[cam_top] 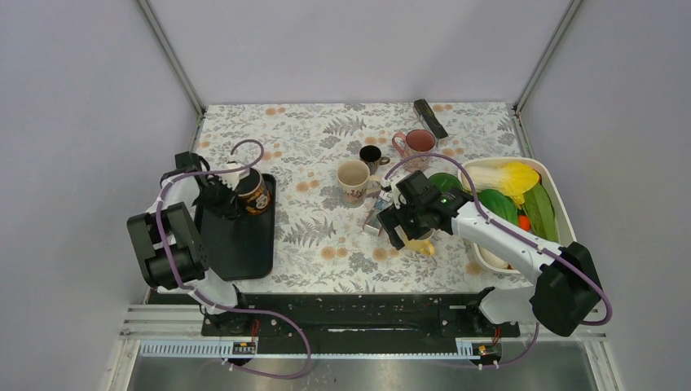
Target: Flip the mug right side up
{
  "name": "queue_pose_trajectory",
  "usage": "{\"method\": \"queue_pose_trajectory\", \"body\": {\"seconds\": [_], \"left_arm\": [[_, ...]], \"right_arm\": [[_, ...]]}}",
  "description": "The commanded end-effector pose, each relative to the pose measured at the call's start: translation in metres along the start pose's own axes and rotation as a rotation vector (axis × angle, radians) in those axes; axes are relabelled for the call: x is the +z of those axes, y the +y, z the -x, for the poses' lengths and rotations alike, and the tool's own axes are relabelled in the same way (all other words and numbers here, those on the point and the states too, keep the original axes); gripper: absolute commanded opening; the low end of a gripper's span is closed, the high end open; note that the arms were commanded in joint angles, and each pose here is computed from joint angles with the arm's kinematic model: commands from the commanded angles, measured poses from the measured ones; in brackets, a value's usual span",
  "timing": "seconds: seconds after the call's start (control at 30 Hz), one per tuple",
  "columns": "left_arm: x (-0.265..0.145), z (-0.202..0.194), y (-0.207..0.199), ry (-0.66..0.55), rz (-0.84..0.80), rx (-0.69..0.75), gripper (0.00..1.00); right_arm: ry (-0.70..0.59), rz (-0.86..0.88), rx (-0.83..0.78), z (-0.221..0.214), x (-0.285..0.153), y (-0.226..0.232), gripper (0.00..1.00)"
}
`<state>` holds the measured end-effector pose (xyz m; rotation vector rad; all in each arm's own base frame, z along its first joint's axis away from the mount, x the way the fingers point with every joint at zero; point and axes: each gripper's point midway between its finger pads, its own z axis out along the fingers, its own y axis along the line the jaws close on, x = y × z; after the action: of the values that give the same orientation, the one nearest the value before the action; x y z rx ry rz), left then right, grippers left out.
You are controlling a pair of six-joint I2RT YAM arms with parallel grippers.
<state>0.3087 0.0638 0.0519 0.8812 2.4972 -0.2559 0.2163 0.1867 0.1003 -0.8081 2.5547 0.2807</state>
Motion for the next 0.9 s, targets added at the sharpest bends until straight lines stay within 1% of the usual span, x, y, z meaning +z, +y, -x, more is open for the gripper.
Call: {"method": "queue_pose_trajectory", "body": {"seconds": [0.0,0.13,0.33,0.47,0.53,0.57,0.6,0.7,0.77,0.8,0.87], "left_arm": [[-0.030,0.044,0.003,-0.174,0.098,-0.134,0.00],[-0.050,0.059,-0.007,-0.256,0.132,-0.160,0.00],[-0.059,0.062,-0.015,-0.269,0.121,-0.213,0.00],[-0.079,0.086,-0.028,-0.351,0.083,-0.217,0.00],[-0.093,0.102,-0.038,-0.386,0.070,-0.206,0.00],[-0.100,0.112,-0.044,-0.404,0.058,-0.198,0.00],[-0.108,0.122,-0.052,-0.422,0.047,-0.187,0.00],[-0.134,0.156,-0.081,-0.490,-0.013,-0.148,0.00],[-0.154,0.179,-0.103,-0.542,-0.060,-0.115,0.00],[-0.164,0.189,-0.113,-0.568,-0.077,-0.101,0.00],[-0.183,0.207,-0.131,-0.615,-0.097,-0.064,0.00]], "right_arm": [[-0.086,-0.013,-0.010,0.016,-0.012,-0.003,0.99],[-0.188,-0.003,-0.013,0.030,-0.024,-0.001,0.99],[-0.238,-0.022,-0.010,0.038,-0.035,-0.005,0.99],[-0.295,-0.050,0.025,0.054,-0.049,-0.008,0.99],[-0.354,-0.018,0.035,0.070,-0.062,-0.001,1.00],[-0.400,0.011,0.052,0.081,-0.071,0.004,1.00],[-0.463,0.083,0.065,0.096,-0.081,0.017,0.99],[-0.702,0.369,0.056,0.142,-0.120,0.067,0.99],[-0.852,0.521,0.066,0.170,-0.146,0.090,0.99],[-0.914,0.587,0.068,0.182,-0.158,0.100,0.99],[-0.982,0.682,0.089,0.202,-0.174,0.112,0.99]]}}
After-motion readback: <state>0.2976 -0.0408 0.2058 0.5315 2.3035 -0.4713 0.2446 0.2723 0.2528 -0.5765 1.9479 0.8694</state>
